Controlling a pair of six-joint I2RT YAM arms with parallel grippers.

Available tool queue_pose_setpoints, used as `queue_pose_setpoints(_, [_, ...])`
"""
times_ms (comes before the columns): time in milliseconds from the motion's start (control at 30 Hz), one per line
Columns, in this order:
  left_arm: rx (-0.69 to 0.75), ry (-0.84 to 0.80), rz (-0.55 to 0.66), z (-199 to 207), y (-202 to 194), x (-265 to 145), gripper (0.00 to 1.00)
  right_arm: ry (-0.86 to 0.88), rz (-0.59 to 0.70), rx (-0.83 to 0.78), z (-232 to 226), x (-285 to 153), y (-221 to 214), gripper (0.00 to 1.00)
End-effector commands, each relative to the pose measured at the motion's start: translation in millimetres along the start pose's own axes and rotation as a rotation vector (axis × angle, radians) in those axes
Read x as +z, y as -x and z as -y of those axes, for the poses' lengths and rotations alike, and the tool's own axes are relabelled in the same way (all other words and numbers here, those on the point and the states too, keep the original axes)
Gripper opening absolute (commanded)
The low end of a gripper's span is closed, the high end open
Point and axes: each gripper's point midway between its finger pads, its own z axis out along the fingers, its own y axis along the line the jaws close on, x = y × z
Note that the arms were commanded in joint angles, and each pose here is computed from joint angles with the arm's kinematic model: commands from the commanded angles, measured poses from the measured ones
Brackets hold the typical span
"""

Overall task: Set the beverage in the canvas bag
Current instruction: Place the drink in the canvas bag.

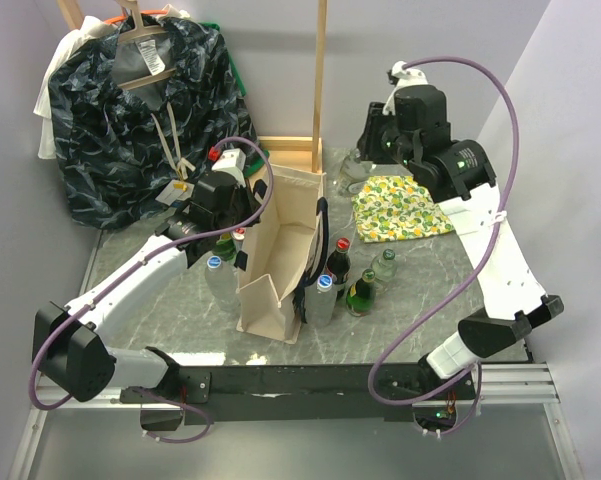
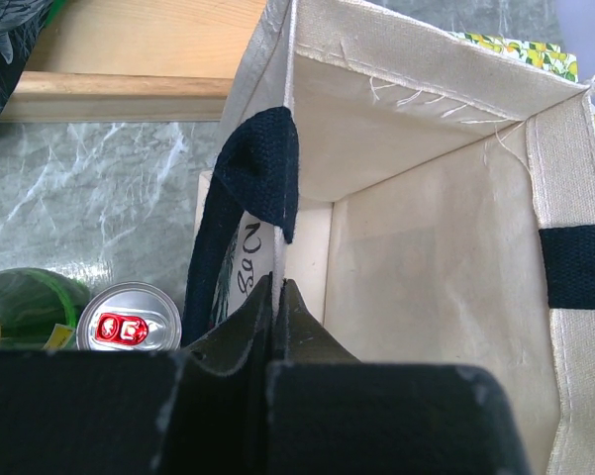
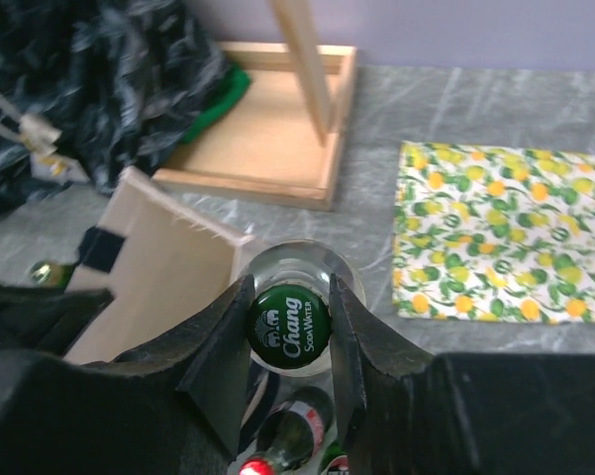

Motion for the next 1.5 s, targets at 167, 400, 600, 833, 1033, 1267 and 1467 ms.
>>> queue_pose_setpoints(167, [0.021, -0.016, 0.05, 4, 15, -6, 0.01, 0.281, 0.272, -0.023, -83, -47, 80, 0.0])
queue_pose_setpoints(400, [0.022, -0.019, 0.049, 5, 15, -7, 0.01, 0.353, 0.299, -0.052, -110, -57, 88, 0.0])
queue_pose_setpoints(600, [0.022, -0.025, 0.048, 7, 16, -7, 0.01, 0.371, 0.242, -0.068, -130, -35, 67, 0.0])
queue_pose_setpoints(833, [0.022, -0.021, 0.049, 6, 16, -10, 0.01, 0.301, 0.184, -0.102, -149, 5, 40, 0.0])
queue_pose_setpoints(1033, [0.017, -0.011, 0.054, 3, 16, -13, 0.01, 0.233, 0.107, -0.116, -153, 43, 5, 0.0])
queue_pose_setpoints(1267, [0.013, -0.003, 0.052, 1, 15, -15, 0.01, 0.201, 0.052, -0.111, -150, 69, -30, 0.0])
queue_pose_setpoints(1467, [0.012, -0.003, 0.038, 1, 11, -13, 0.01, 0.176, 0.037, -0.102, -148, 87, -47, 0.0])
